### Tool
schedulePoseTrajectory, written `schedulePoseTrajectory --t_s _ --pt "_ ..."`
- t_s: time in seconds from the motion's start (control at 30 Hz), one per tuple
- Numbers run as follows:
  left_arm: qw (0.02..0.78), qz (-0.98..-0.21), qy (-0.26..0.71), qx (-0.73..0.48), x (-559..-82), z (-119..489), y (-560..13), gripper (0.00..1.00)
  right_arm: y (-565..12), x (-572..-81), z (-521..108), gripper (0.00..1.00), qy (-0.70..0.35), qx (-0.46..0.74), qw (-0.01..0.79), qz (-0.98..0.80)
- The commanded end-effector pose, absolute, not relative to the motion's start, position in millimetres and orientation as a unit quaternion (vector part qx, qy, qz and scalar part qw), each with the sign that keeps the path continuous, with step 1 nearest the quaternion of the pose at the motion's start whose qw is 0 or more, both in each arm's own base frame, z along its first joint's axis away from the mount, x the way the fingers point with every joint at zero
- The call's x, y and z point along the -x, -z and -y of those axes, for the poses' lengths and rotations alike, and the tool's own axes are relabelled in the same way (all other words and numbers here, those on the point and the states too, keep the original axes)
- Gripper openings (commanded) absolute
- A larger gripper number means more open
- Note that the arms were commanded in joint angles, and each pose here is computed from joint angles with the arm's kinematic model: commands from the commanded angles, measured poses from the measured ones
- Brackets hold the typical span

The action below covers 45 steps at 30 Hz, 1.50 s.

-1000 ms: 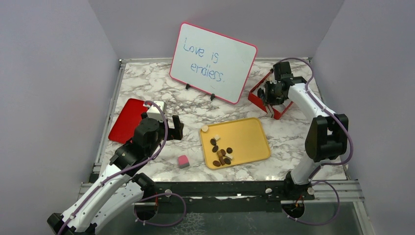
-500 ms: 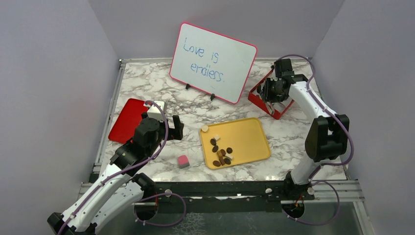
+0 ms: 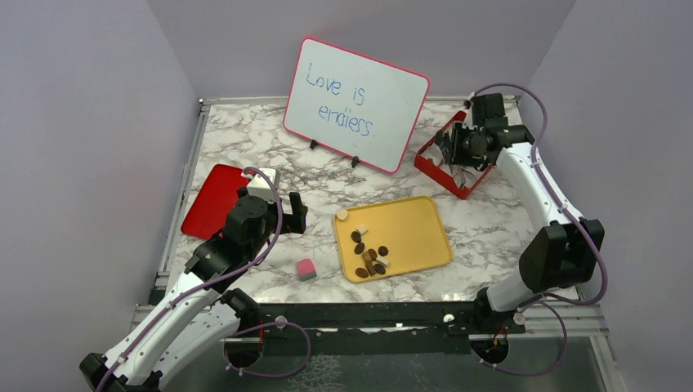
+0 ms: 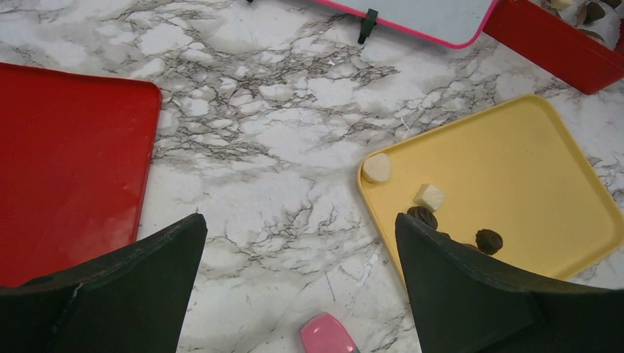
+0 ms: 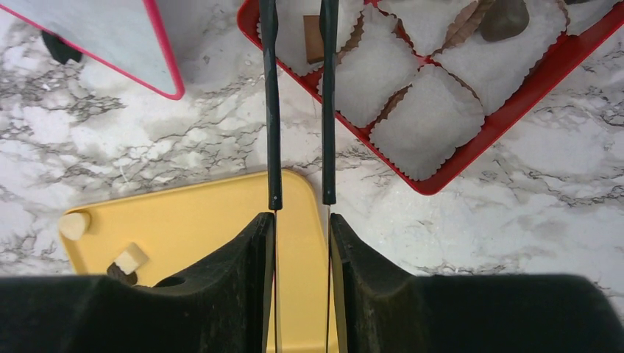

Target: Pack the chocolate

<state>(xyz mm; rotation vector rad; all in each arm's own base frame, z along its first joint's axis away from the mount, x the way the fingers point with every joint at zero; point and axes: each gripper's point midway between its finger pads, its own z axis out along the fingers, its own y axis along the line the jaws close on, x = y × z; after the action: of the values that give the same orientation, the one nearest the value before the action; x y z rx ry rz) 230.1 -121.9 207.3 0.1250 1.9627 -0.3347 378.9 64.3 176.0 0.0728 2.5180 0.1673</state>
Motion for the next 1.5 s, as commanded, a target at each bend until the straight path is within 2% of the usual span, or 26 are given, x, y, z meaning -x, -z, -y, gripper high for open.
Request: schedulePoseTrajectory --t_s 0.0,0.33,0.83,1.17,1.47 --pt "0.543 -0.824 0.151 -0.062 -230.3 127.5 -207.1 0.99 -200.1 -365.7 -71.7 0.35 -0.095 -0.024 0.323 -0.941" --pt "0.544 -0.823 0.150 -0.062 -230.0 126.9 -207.0 0.99 -213.9 -327.0 -110.7 0.33 -0.145 0.027 0.331 -0.932" --pt "0.551 -0.818 0.151 -0.058 -228.9 124.0 -210.7 0.99 -176.7 -251.6 -183.3 0.33 -0.158 0.125 0.286 -0.937" --pt "0.555 -0.817 0.146 -0.053 -229.8 121.6 -212.6 0.99 -144.3 -204.2 -200.5 0.34 -0.124 0.172 0.239 -0.948" --pt "0.558 -0.816 0.144 -0.049 -230.2 120.0 -214.1 0.99 -132.7 -184.3 -219.3 0.36 -0.080 0.213 0.222 -0.948"
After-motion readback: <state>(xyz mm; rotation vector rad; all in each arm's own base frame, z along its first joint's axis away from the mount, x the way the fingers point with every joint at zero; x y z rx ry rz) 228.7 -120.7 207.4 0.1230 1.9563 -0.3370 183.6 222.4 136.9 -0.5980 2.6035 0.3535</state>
